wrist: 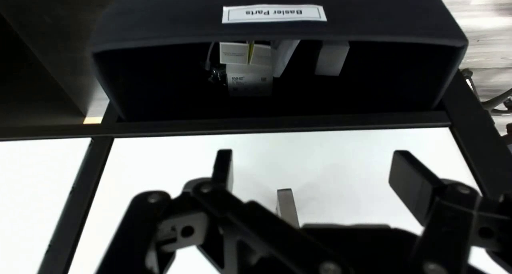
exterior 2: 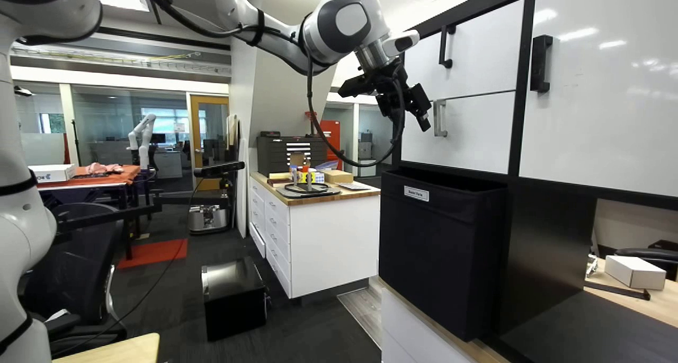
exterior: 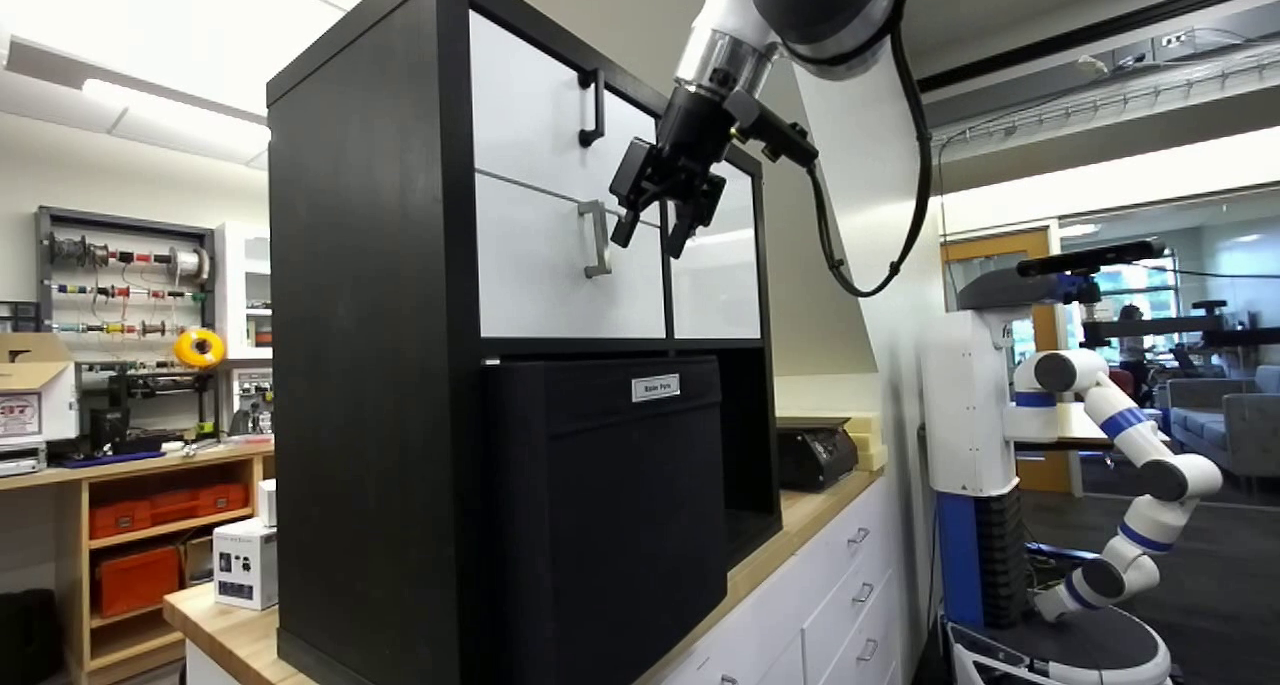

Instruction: Open the bottom white drawer on the left

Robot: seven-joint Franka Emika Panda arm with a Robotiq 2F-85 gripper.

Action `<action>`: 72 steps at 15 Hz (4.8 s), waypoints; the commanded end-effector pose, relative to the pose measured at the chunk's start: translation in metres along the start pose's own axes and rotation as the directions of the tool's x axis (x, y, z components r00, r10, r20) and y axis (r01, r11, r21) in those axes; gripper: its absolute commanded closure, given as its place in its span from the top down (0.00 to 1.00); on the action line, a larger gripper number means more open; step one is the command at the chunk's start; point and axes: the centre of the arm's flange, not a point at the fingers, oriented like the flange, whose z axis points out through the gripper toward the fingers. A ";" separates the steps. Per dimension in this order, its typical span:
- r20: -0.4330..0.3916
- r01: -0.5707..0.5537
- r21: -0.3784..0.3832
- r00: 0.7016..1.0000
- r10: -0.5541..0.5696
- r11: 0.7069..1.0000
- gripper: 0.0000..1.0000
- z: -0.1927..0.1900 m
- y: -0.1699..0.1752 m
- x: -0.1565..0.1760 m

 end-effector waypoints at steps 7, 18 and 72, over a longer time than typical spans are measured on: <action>-0.079 0.088 0.013 0.993 -0.087 0.996 1.00 0.030 0.010 0.047; -0.104 0.096 0.021 0.990 -0.093 0.995 0.23 0.024 0.010 0.046; 0.435 -0.136 0.079 0.896 0.089 0.988 1.00 -0.083 -0.048 -0.208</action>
